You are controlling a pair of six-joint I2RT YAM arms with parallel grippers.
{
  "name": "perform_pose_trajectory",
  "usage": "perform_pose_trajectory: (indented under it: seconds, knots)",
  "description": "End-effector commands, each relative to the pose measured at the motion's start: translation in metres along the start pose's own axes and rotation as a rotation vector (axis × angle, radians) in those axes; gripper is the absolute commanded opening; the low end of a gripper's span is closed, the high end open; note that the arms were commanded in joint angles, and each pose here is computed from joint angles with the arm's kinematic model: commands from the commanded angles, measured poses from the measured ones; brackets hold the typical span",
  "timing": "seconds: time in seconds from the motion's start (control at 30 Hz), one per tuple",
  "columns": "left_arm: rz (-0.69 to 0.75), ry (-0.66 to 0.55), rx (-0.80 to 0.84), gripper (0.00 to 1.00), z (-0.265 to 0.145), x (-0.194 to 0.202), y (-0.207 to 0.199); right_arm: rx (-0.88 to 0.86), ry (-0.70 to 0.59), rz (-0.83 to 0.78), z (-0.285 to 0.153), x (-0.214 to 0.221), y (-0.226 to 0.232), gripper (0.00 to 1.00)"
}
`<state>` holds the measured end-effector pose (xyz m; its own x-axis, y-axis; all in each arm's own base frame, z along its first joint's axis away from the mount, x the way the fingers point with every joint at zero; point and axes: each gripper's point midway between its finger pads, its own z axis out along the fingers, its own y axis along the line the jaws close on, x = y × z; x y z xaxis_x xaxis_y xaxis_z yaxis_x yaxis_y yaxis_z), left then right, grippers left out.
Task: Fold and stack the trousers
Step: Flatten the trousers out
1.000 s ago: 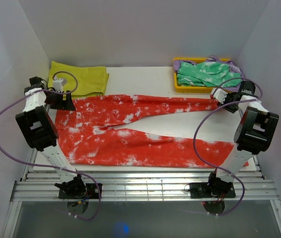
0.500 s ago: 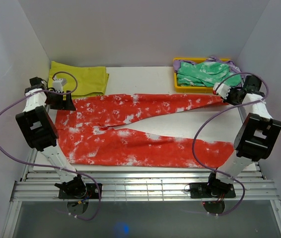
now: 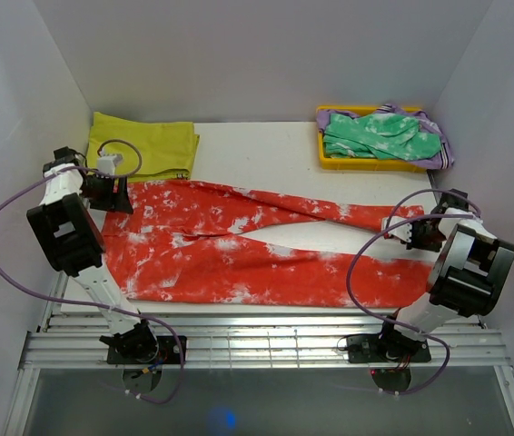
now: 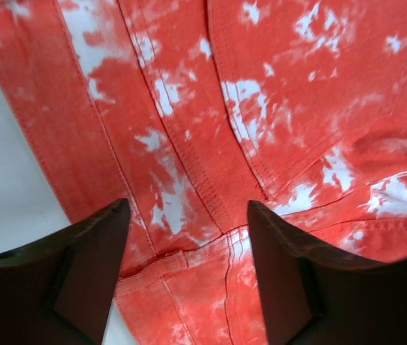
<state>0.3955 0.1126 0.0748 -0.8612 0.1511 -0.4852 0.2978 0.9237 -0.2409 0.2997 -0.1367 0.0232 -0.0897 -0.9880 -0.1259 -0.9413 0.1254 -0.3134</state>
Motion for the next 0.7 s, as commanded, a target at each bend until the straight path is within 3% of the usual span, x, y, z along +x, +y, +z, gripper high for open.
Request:
perform_pose_trajectory:
  seconds: [0.0, 0.1, 0.17, 0.2, 0.23, 0.3, 0.47, 0.67]
  knots:
    - [0.026, 0.069, -0.012, 0.74, -0.002, 0.014, 0.006, -0.125, 0.010, -0.036, -0.003, 0.000, 0.033, 0.08]
    - [0.101, 0.028, 0.038, 0.63, -0.012, 0.004, -0.005, -0.116, 0.021, 0.002, -0.006, 0.004, 0.029, 0.08]
    - [0.225, -0.057, 0.112, 0.66, -0.018, -0.016, -0.037, -0.114, -0.010, 0.055, -0.010, 0.000, 0.022, 0.08]
    - [0.279, -0.090, 0.131, 0.70, -0.021, -0.027, -0.054, -0.085, -0.014, 0.079, -0.017, 0.001, 0.002, 0.14]
    - [0.374, -0.135, 0.099, 0.70, -0.031, -0.045, -0.072, -0.066, -0.047, 0.150, -0.021, -0.004, -0.007, 0.33]
    - [0.545, -0.161, 0.131, 0.70, -0.022, -0.065, -0.129, -0.022, -0.092, 0.260, -0.040, -0.009, -0.038, 0.61]
    - [0.759, -0.164, 0.260, 0.68, 0.024, -0.089, -0.251, 0.032, -0.212, 0.419, -0.082, -0.018, -0.085, 0.65]
    - [0.843, -0.101, 0.363, 0.65, 0.089, -0.074, -0.338, -0.001, -0.334, 0.642, -0.086, -0.028, -0.117, 0.64]
